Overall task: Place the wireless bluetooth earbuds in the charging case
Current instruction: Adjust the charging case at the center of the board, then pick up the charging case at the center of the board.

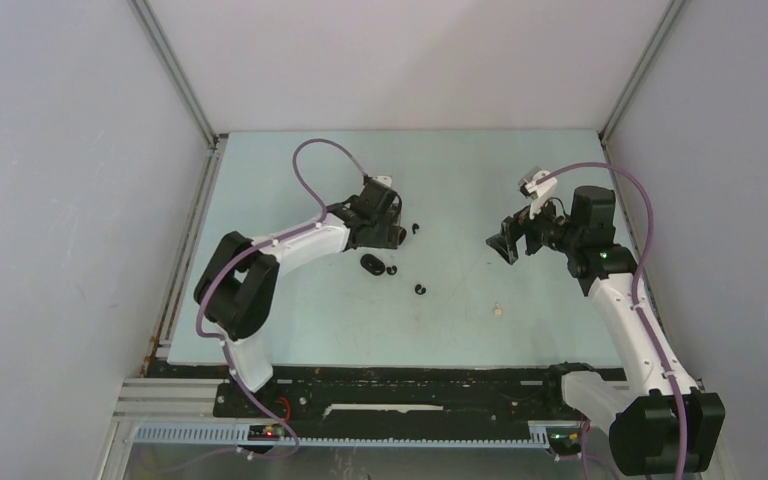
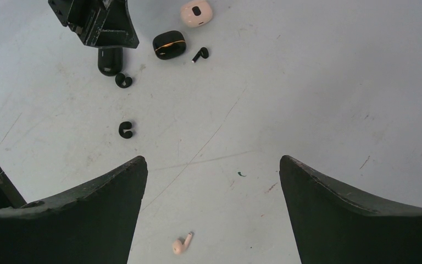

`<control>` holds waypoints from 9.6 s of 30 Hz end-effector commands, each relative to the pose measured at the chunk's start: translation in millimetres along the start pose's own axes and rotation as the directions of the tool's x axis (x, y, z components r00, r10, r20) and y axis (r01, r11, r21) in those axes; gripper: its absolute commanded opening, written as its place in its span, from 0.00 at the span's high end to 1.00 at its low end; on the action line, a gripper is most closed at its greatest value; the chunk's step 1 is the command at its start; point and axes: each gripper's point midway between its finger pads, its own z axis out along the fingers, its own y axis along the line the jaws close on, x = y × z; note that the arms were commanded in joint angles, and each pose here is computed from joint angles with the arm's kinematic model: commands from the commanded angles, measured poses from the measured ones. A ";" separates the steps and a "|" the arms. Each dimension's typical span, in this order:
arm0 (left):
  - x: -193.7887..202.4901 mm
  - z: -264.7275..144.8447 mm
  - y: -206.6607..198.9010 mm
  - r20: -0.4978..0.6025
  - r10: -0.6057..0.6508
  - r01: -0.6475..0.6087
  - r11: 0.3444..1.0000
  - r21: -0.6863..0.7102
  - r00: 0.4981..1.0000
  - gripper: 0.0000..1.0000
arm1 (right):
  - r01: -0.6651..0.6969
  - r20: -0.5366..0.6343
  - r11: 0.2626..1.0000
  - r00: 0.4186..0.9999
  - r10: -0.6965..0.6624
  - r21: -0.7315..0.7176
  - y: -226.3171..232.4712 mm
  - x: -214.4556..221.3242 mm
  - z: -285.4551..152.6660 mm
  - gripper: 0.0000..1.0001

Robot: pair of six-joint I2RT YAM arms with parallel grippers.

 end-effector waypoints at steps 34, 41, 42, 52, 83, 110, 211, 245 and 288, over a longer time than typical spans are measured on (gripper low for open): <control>-16.9 29.9 -59.6 -0.125 0.029 -0.007 0.985 0.171 0.992 0.37 | 0.024 -0.019 1.000 1.000 -0.024 0.010 -3.7 0.8 5.1 0.08; 3.5 10.9 -94.3 -0.182 0.067 -0.012 0.959 0.283 0.981 0.37 | 0.031 -0.025 0.999 0.999 -0.031 0.006 -2.6 1.8 7.2 0.08; 4.4 9.4 -97.5 -0.184 0.075 -0.017 0.955 0.297 0.980 0.37 | 0.030 -0.026 1.000 0.999 -0.030 0.006 -2.4 2.2 7.4 0.08; -27.1 -11.8 -53.7 -0.078 0.158 -0.149 0.983 0.103 0.984 0.35 | 0.032 -0.023 0.999 0.999 -0.032 0.009 -2.8 1.3 6.2 0.08; -45.5 59.3 -59.5 -0.236 0.010 0.063 0.953 0.298 0.972 0.37 | 0.024 -0.042 1.000 0.999 -0.023 0.012 -6.3 7.3 8.4 0.08; -55.9 3.3 -48.2 0.003 0.482 -0.457 0.829 0.323 0.876 0.32 | 0.025 -0.055 1.000 0.998 -0.025 -0.005 -2.4 10.2 12.1 0.07; 24.2 -88.3 -143.3 0.339 0.675 -0.755 0.597 0.270 0.655 0.85 | -0.622 -0.276 0.757 0.778 0.565 -0.201 12.9 32.7 45.4 0.36; 5.7 -110.1 -188.1 0.435 0.624 -0.758 0.575 0.306 0.649 0.86 | -0.670 -0.450 0.604 0.740 0.499 -0.431 76.1 42.1 61.1 0.60; 12.1 -186.8 -156.9 0.142 -0.576 0.035 0.285 0.958 0.805 0.24 | -0.649 -0.410 0.530 0.759 0.507 -0.546 80.4 15.9 35.0 0.99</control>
